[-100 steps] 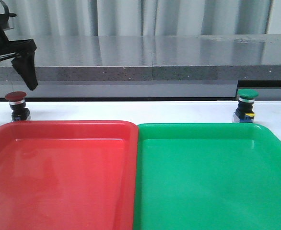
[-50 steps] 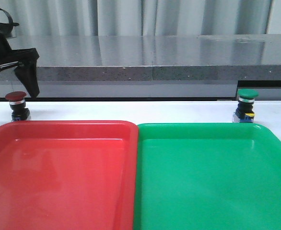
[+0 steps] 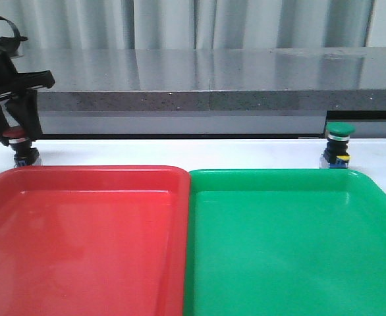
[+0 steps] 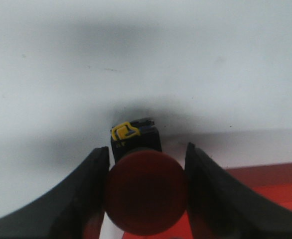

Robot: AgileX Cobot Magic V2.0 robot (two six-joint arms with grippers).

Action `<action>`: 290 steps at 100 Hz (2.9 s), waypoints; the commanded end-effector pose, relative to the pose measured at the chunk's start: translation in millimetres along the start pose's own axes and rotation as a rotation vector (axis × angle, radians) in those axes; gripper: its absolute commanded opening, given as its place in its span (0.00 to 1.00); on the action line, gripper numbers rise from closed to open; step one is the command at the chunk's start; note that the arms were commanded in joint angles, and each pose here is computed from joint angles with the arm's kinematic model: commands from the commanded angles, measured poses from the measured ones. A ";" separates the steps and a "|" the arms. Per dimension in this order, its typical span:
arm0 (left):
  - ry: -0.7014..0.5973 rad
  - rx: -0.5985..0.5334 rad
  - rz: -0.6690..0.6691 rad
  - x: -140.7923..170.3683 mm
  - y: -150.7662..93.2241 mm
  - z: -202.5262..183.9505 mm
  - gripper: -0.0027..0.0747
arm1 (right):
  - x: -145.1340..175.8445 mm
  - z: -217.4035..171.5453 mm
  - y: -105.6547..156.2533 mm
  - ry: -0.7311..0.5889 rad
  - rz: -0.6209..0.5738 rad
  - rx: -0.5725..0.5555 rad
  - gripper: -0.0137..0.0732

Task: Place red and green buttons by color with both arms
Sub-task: 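Close the left gripper on the red button and lift it, then carry the red button forward and lower it into the red tray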

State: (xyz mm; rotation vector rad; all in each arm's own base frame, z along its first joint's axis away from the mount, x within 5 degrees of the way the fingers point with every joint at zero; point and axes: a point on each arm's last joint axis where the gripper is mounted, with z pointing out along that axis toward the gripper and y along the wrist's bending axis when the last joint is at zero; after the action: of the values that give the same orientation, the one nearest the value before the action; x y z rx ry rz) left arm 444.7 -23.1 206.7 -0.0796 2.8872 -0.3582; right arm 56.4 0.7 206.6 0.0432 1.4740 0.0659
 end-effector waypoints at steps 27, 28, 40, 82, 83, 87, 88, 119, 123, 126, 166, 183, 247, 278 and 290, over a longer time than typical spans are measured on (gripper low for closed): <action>-0.112 0.062 -0.003 -9.2 -14.6 -36.0 0.07 | -14.9 -2.8 1.1 -0.117 -0.016 -0.005 0.08; -0.115 0.062 -0.002 -9.7 -14.8 -36.7 0.06 | -14.9 -2.8 1.1 -0.117 -0.016 -0.005 0.08; -0.167 0.068 0.010 -15.7 -19.3 -52.9 0.05 | -14.9 -2.8 1.1 -0.117 -0.016 -0.005 0.08; -0.324 0.111 0.148 2.2 -78.7 -122.6 0.05 | -14.9 -2.8 1.1 -0.117 -0.016 -0.005 0.08; -0.326 0.113 0.147 3.0 -80.3 -123.7 0.05 | -14.9 -2.8 1.1 -0.117 -0.016 -0.005 0.08; -0.326 0.121 0.152 6.9 -88.5 -125.9 0.05 | -14.9 -2.8 1.1 -0.117 -0.016 -0.005 0.08; -0.326 0.123 0.149 7.5 -89.9 -126.5 0.05 | -14.9 -2.8 1.1 -0.117 -0.016 -0.005 0.08; -0.286 0.072 0.201 42.0 -136.9 -121.0 0.05 | -14.9 -2.8 1.1 -0.117 -0.016 -0.005 0.08; -0.288 0.064 0.202 45.7 -141.4 -118.0 0.05 | -14.9 -2.8 1.1 -0.117 -0.016 -0.005 0.08; -0.290 0.059 0.204 50.4 -145.4 -116.7 0.05 | -14.9 -2.8 1.1 -0.117 -0.016 -0.005 0.08; -0.179 0.052 0.156 106.2 -165.9 -70.5 0.05 | -14.9 -2.8 1.1 -0.117 -0.016 -0.005 0.08; -0.135 0.036 0.136 118.3 -159.7 -52.6 0.05 | -14.9 -2.8 1.1 -0.117 -0.016 -0.005 0.08; 0.012 -0.015 0.109 124.5 -153.6 -12.5 0.05 | -14.9 -2.8 1.1 -0.117 -0.016 -0.005 0.08; 0.031 -0.023 0.108 126.3 -152.9 -12.6 0.44 | -14.9 -2.8 1.1 -0.117 -0.016 -0.005 0.08; 0.031 -0.023 0.108 126.3 -152.9 -12.6 0.56 | -14.9 -2.8 1.1 -0.117 -0.016 -0.005 0.08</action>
State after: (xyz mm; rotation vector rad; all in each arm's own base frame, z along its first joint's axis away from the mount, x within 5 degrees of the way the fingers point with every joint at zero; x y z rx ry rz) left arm 324.6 -175.3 207.2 0.0866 2.9707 -0.2543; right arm 56.4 0.7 206.6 0.0415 1.4740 0.0641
